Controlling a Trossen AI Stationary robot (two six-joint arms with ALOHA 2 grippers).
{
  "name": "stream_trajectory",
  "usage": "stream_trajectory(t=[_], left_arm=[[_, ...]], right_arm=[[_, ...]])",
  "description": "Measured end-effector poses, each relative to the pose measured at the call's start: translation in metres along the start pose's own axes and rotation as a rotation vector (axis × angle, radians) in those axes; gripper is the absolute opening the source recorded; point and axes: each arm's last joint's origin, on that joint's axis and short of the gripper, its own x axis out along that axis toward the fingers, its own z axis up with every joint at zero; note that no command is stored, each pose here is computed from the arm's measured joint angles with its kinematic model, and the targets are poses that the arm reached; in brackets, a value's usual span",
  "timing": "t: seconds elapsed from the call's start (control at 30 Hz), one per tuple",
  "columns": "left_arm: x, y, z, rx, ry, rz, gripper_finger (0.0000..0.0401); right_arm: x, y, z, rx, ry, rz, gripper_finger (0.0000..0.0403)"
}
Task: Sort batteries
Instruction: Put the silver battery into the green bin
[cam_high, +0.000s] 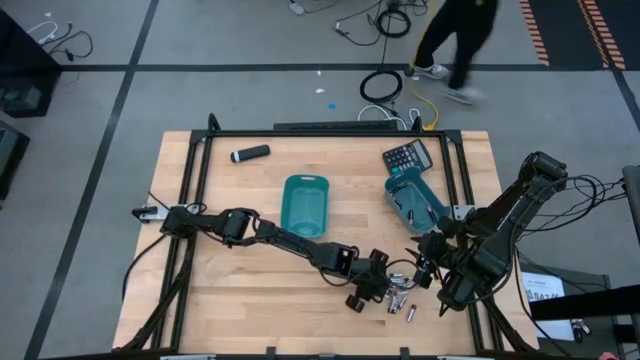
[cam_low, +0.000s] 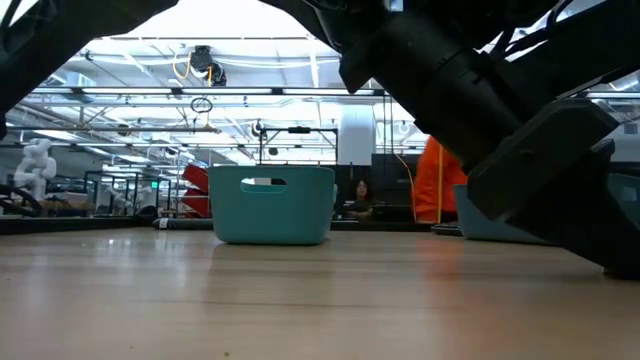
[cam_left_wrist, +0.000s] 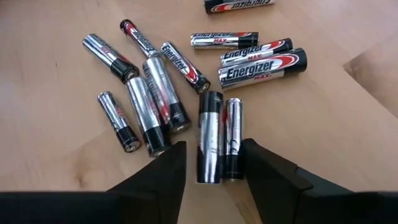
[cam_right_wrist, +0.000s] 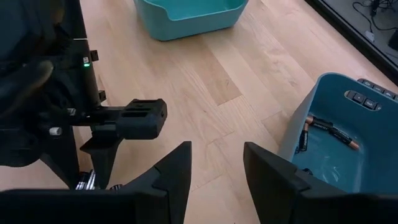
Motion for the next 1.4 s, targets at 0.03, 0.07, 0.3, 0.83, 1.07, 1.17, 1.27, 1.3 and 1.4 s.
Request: stream_trajectory(t=[0.03,0.07,0.3,0.83,1.07,1.17,1.27,1.3,1.4], left_arm=[[0.000,0.000,0.000,0.000,0.001,0.000,0.0157],[0.000,0.001,0.000,-0.001,0.003,0.000,0.0148],[-0.001,0.006,-0.003,-0.005,0.016,0.020,0.0110],[-0.003,0.009,-0.004,-0.033,0.039,0.007,0.0107],[-0.007,0.018,0.003,-0.107,0.015,0.025,0.0107],[-0.007,0.022,0.002,-0.112,0.016,0.039,0.0112],[-0.007,0.025,0.000,-0.128,0.033,0.047,0.0131],[-0.007,0.026,-0.002,-0.138,0.042,0.047,0.0138],[-0.008,0.029,-0.004,-0.145,0.053,0.047,0.0162]], right_arm=[[0.000,0.000,0.000,0.002,0.000,0.002,0.0137],[0.000,0.001,0.000,0.006,-0.001,0.006,0.0137],[0.000,0.002,0.000,0.005,0.003,0.013,0.0137],[0.000,0.001,0.000,-0.003,0.003,0.013,0.0137],[0.000,0.001,0.000,-0.003,0.004,0.013,0.0137],[0.000,0.001,0.000,-0.003,0.005,0.013,0.0137],[0.000,0.001,0.000,-0.003,0.006,0.013,0.0137],[0.000,0.001,0.000,-0.003,0.006,0.014,0.0137],[0.000,0.001,0.000,-0.003,0.007,0.014,0.0137]])
